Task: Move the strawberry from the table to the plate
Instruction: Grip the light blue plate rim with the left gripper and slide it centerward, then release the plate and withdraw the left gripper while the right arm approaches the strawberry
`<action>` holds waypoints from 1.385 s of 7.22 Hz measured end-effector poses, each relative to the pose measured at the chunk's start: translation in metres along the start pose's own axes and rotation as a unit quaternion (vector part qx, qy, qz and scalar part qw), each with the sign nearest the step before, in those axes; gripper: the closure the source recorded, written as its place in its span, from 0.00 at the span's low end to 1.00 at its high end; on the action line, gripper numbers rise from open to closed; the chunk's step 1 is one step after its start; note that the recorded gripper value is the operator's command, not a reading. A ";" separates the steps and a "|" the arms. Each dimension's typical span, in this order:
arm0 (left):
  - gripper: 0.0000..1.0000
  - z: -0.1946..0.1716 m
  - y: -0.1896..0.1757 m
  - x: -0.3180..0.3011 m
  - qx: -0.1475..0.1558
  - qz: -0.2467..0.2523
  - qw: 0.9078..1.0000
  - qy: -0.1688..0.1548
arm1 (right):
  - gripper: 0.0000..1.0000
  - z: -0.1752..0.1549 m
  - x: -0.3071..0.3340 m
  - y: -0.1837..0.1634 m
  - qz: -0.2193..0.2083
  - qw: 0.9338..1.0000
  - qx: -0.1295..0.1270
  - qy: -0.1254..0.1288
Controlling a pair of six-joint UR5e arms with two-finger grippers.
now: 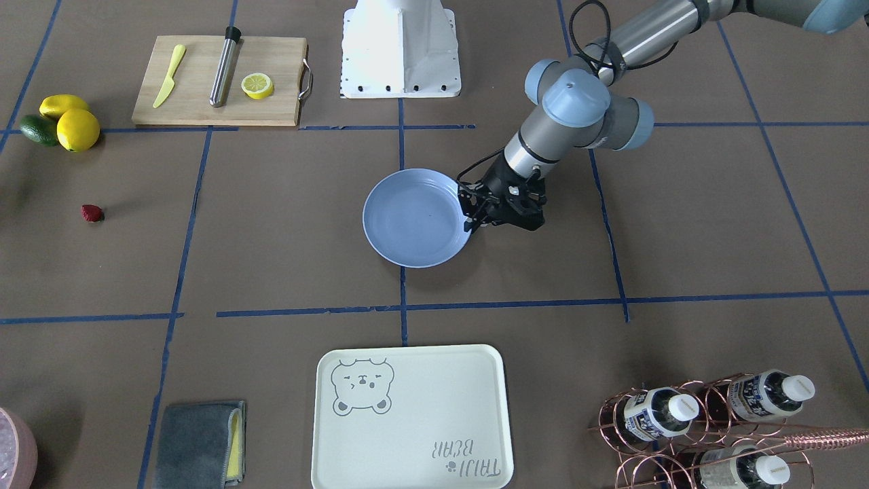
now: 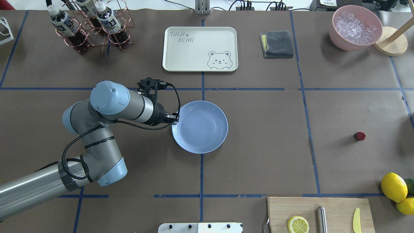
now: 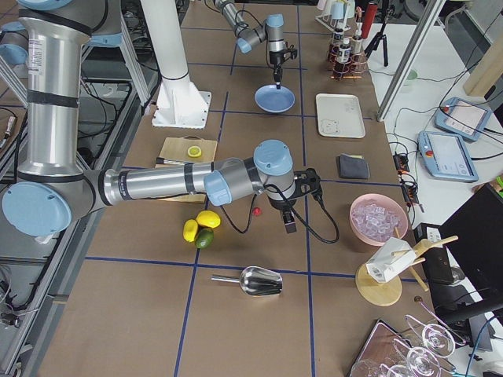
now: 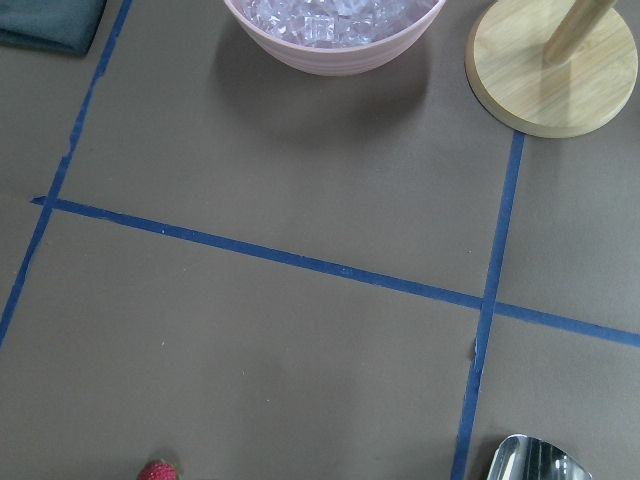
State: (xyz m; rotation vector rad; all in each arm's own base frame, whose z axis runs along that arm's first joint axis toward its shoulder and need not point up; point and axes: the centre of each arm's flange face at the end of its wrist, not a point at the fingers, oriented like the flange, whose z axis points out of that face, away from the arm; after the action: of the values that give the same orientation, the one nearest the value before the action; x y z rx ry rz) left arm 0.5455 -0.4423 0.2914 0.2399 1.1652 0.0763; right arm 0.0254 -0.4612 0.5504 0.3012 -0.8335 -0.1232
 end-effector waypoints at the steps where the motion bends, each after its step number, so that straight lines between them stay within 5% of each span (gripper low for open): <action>1: 1.00 0.005 0.004 0.002 -0.002 0.000 1.000 -0.001 | 0.00 0.000 0.000 0.000 0.000 1.000 0.000 0.000; 2: 0.82 0.006 0.005 0.003 -0.003 0.000 1.000 -0.001 | 0.00 0.000 0.000 0.000 0.000 1.000 0.000 0.000; 3: 0.28 0.007 0.006 0.004 -0.003 0.001 1.000 -0.001 | 0.00 0.000 0.000 0.000 0.000 1.000 0.000 0.000; 4: 0.00 0.007 0.006 0.004 -0.003 0.001 1.000 0.000 | 0.00 0.000 0.000 0.001 0.000 1.000 0.000 0.000; 7: 0.00 -0.024 -0.011 -0.005 0.004 0.021 1.000 -0.009 | 0.00 -0.007 -0.008 -0.004 -0.015 1.000 0.009 -0.001; 9: 0.00 -0.118 -0.069 -0.051 0.005 0.106 0.991 -0.087 | 0.00 -0.020 -0.028 -0.023 -0.035 0.999 0.027 -0.005; 10: 0.00 -0.175 -0.097 -0.099 0.004 0.161 0.978 -0.136 | 0.00 -0.026 -0.047 -0.034 -0.055 0.998 0.036 -0.010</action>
State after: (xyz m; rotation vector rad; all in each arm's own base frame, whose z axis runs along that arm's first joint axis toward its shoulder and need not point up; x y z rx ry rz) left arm 0.3390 -0.5294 0.2935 0.4310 0.8461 0.3143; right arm 0.0136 -0.4768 0.4897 0.4135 -0.8430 -0.1995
